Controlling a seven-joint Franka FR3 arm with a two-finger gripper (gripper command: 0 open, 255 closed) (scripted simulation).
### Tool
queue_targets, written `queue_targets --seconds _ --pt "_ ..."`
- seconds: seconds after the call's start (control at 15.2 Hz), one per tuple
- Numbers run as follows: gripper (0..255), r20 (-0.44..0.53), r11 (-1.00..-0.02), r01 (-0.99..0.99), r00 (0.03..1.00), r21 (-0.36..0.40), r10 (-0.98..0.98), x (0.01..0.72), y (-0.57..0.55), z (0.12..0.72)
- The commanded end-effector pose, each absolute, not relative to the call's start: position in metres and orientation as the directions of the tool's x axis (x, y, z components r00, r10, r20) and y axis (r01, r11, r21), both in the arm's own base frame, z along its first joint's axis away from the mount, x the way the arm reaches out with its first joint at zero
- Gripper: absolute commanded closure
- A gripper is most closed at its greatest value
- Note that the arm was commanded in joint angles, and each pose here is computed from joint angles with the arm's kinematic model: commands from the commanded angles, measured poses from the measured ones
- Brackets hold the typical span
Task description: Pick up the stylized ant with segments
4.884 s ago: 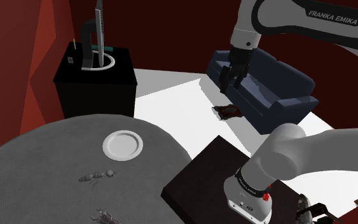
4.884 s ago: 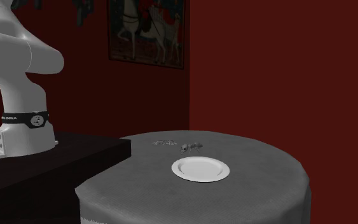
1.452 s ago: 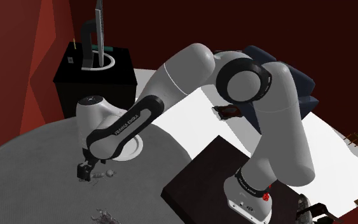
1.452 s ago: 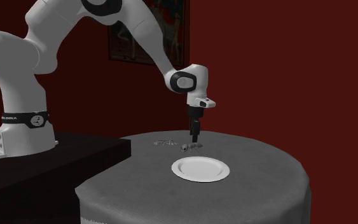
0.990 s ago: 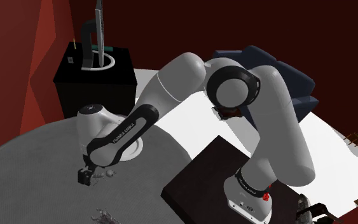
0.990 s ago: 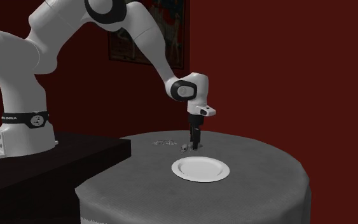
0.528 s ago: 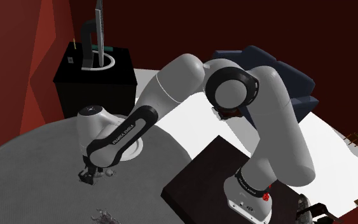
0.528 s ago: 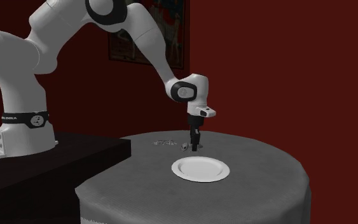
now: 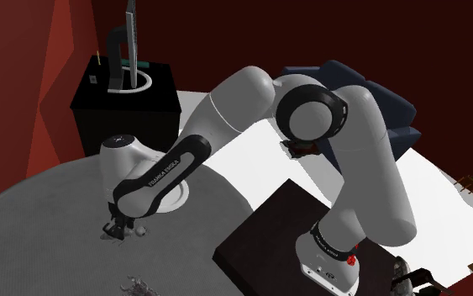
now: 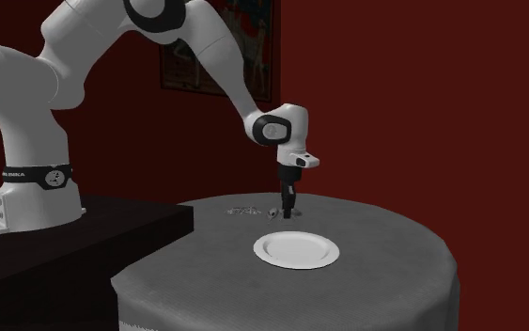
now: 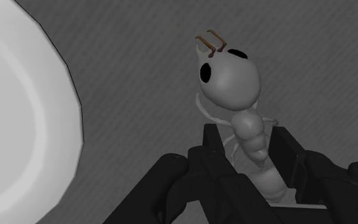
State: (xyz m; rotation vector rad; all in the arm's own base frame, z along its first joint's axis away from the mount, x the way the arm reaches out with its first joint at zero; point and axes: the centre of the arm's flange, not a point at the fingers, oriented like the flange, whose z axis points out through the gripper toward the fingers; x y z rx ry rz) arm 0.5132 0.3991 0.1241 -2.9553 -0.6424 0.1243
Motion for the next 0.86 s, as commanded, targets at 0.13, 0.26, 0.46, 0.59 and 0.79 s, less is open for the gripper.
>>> queue_targets --seconds 0.13,0.26,0.46,0.59,0.79 --pt "255 -0.057 -0.904 0.408 0.907 -0.129 0.418 0.513 0.398 0.145" --pt "255 -0.057 -0.904 0.408 0.907 -0.129 0.418 0.513 0.398 0.156" --pt "255 -0.057 -0.904 0.408 0.907 -0.129 0.418 0.513 0.398 0.172" --pt "255 -0.057 -0.904 0.408 0.907 -0.129 0.418 0.513 0.398 0.182" --pt "255 -0.057 -0.904 0.408 0.907 -0.129 0.418 0.513 0.398 0.188"
